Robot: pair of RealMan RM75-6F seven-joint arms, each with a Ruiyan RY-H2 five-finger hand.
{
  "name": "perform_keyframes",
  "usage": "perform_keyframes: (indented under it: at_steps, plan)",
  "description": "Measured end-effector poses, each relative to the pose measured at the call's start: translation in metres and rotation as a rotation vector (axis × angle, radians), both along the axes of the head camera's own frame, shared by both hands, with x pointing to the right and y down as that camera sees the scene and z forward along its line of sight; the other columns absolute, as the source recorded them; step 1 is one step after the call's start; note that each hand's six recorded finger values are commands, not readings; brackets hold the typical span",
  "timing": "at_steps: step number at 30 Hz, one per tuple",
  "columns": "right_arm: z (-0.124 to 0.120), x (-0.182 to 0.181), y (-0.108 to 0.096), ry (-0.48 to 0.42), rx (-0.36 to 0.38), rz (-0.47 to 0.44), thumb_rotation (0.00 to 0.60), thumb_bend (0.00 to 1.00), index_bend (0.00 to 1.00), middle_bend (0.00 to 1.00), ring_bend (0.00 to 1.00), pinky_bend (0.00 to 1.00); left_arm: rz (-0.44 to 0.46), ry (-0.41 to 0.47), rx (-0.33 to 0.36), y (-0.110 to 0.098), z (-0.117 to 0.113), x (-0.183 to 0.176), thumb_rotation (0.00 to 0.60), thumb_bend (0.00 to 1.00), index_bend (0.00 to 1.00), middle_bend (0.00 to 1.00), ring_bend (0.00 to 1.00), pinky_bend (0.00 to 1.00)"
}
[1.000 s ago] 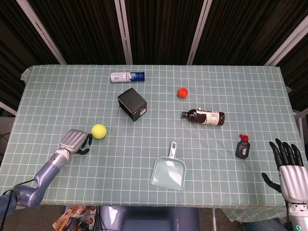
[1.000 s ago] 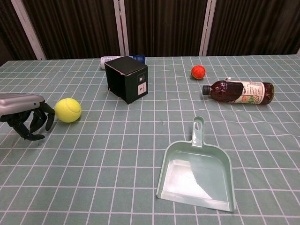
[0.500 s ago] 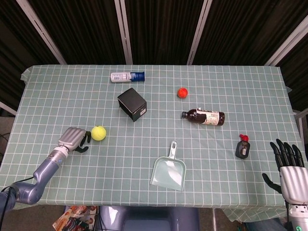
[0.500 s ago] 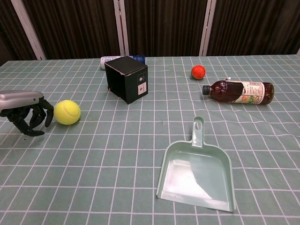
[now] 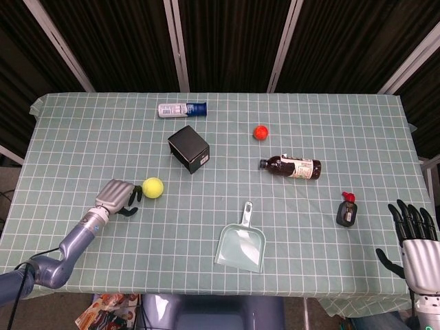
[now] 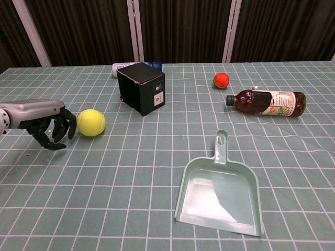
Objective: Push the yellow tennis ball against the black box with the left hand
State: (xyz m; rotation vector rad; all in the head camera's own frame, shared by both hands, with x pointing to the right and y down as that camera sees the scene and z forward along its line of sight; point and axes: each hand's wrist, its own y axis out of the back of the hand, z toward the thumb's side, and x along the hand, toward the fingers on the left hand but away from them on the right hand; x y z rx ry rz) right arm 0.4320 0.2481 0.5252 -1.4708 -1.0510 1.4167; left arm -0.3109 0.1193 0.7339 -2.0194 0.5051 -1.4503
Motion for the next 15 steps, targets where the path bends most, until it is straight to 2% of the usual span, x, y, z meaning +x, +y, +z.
perform_keyframes:
  at_steps: [10, 15]
  plan:
    - [-0.004, 0.003, 0.003, 0.006, 0.006, 0.012, 0.600, 0.26, 0.00, 0.00, 0.00, 0.00, -0.006, 0.081, -0.046, 0.004, 0.004, 0.023, 0.600, 0.28, 0.39, 0.56, 0.46, 0.63]
    - [-0.007, 0.005, 0.005, 0.005, 0.014, 0.020, 0.600, 0.26, 0.00, 0.00, 0.00, 0.00, 0.001, 0.114, -0.033, 0.002, 0.004, 0.036, 0.600, 0.28, 0.31, 0.50, 0.44, 0.62]
